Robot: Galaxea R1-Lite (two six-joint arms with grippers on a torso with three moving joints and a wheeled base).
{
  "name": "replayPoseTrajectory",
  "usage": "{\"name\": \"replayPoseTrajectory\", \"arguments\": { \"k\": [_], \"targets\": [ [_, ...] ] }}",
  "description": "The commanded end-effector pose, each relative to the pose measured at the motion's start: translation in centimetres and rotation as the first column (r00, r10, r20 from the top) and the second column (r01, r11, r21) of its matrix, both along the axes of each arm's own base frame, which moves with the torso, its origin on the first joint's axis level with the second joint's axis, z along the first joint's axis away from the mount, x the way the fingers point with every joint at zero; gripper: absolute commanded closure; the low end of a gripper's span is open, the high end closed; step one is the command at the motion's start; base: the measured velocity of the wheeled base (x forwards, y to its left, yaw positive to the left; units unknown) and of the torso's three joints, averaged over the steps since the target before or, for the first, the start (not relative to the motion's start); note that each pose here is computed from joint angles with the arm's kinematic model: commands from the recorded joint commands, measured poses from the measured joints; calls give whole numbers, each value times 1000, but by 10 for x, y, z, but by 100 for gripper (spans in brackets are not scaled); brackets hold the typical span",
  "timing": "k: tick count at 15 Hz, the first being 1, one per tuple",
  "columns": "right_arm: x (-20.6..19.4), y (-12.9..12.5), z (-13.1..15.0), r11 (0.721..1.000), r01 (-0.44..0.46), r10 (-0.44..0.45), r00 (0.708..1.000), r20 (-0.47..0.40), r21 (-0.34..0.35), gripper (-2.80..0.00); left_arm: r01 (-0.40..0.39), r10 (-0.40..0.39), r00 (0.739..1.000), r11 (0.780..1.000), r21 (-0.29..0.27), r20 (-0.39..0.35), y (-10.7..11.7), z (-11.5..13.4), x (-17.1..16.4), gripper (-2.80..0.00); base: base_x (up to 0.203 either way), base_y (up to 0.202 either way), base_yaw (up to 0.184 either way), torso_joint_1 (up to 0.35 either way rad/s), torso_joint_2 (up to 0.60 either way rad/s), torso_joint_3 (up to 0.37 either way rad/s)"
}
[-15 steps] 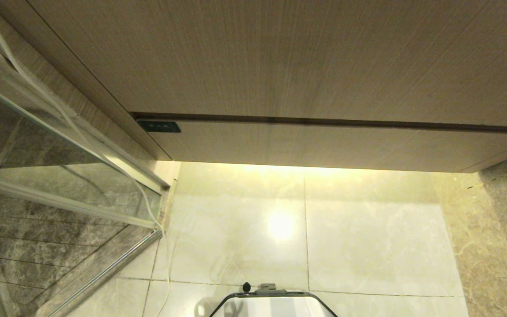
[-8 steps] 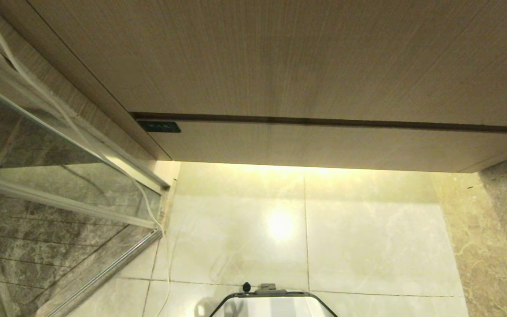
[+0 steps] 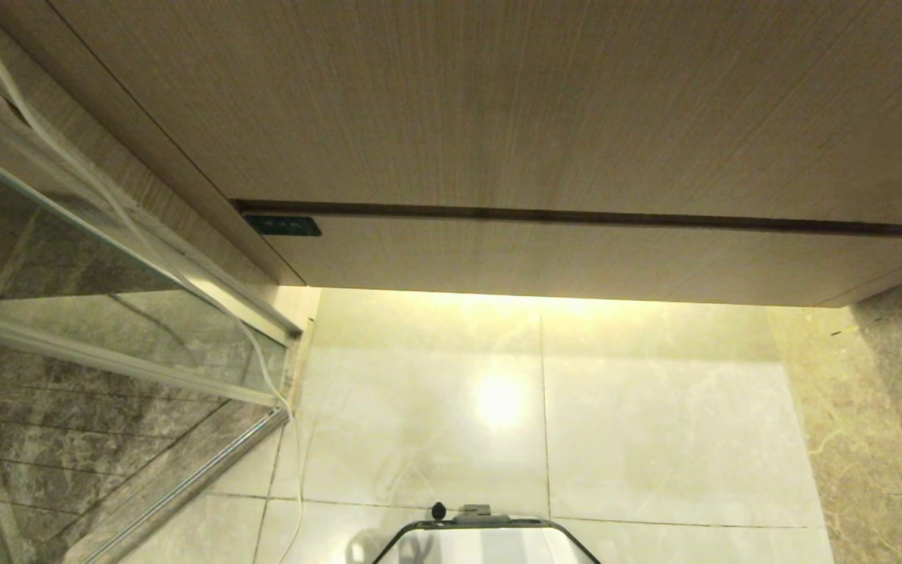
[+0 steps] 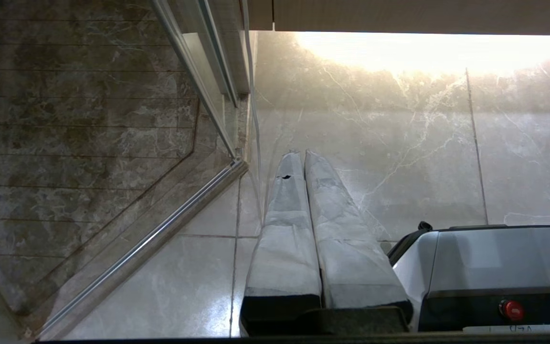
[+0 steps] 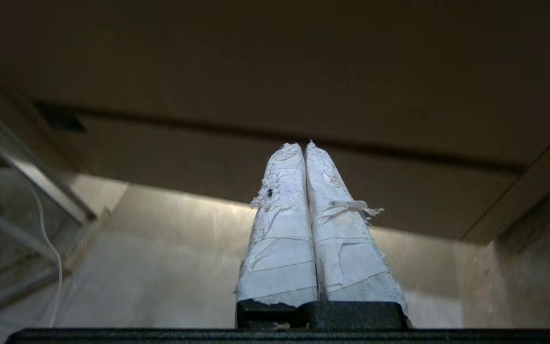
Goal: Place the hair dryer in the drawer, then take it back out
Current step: Pull open the drawer
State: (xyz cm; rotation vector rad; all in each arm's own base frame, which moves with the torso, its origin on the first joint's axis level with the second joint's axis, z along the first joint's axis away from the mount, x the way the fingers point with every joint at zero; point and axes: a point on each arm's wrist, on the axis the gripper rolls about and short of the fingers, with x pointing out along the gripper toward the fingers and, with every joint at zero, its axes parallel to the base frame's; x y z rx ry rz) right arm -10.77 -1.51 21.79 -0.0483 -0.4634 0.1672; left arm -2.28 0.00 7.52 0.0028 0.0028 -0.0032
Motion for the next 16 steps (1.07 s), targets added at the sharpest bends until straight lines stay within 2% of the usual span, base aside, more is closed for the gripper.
{"name": "replayPoseTrajectory", "arguments": {
  "k": [1, 2, 3, 4, 6, 7, 8, 9, 10, 11, 12, 13, 14, 15, 16],
  "targets": [
    [-32, -4, 67, 1000, -6, 5, 998, -58, -15, 0, -1, 1, 1000, 1000, 0, -1, 0, 0, 0, 0, 0, 0, 0, 0, 0, 0],
    [-22, -2, 91, 999, -16, 10, 985, -171, -34, 0, 1, -1, 1000, 1000, 0, -2, 0, 0, 0, 0, 0, 0, 0, 0, 0, 0],
    [-1, 1, 109, 998, -34, 16, 951, -309, -52, 0, -2, 2, 1000, 1000, 0, -2, 0, 0, 0, 0, 0, 0, 0, 0, 0, 0],
    [20, 2, 119, 995, -68, 33, 903, -428, -67, 0, 0, 0, 1000, 1000, 0, -1, 0, 0, 0, 0, 0, 0, 0, 0, 0, 0],
    [65, 8, 123, 977, -188, 83, 760, -645, -96, 0, 0, 0, 1000, 1000, 0, -1, 0, 0, 0, 0, 0, 0, 0, 0, 0, 0],
    [84, 13, 121, 960, -264, 118, 691, -713, -96, 0, 0, 0, 1000, 1000, 0, -1, 0, 0, 0, 0, 0, 0, 0, 0, 0, 0],
    [102, 19, 117, 933, -351, 162, 610, -776, -81, 0, 0, 0, 1000, 1000, 0, 0, 0, 0, 0, 0, 0, 0, 0, 0, 0, 0],
    [123, 25, 108, 908, -413, 173, 527, -832, -73, -280, 0, 0, 1000, 1000, 0, -2, 0, 0, 0, 0, 0, 0, 0, 0, 0, 0],
    [141, 31, 102, 885, -456, 154, 474, -867, -92, -280, -1, 1, 1000, 1000, 0, 0, 0, 0, 0, 0, 0, 0, 0, 0, 0, 0],
    [161, 38, 95, 848, -512, 119, 439, -891, -139, -280, -2, 2, 1000, 1000, 0, -2, 0, 0, 0, 0, 0, 0, 0, 0, 0, 0],
    [180, 43, 89, 789, -579, 77, 425, -902, -206, -280, -2, 2, 1000, 1000, 1, -2, 0, 0, 0, 0, 0, 0, 0, 0, 0, 0],
    [199, 49, 83, 712, -647, 38, 422, -906, -272, -280, -1, 1, 1000, 1000, 0, -1, 0, 0, 0, 0, 0, 0, 0, 0, 0, 0],
    [214, 53, 74, 655, -691, 14, 417, -909, -307, -280, 0, 0, 1000, 1000, 0, 0, 0, 0, 0, 0, 0, 0, 0, 0, 0, 0],
    [229, 58, 65, 622, -705, 7, 438, -899, -339, -280, -2, 2, 1000, 1000, 0, 0, 0, 0, 0, 0, 0, 0, 0, 0, 0, 0],
    [247, 63, 58, 592, -699, -12, 490, -872, -401, -280, 0, 0, 1000, 1000, 0, -1, 0, 0, 0, 0, 0, 0, 0, 0, 0, 0]
  ]
}}
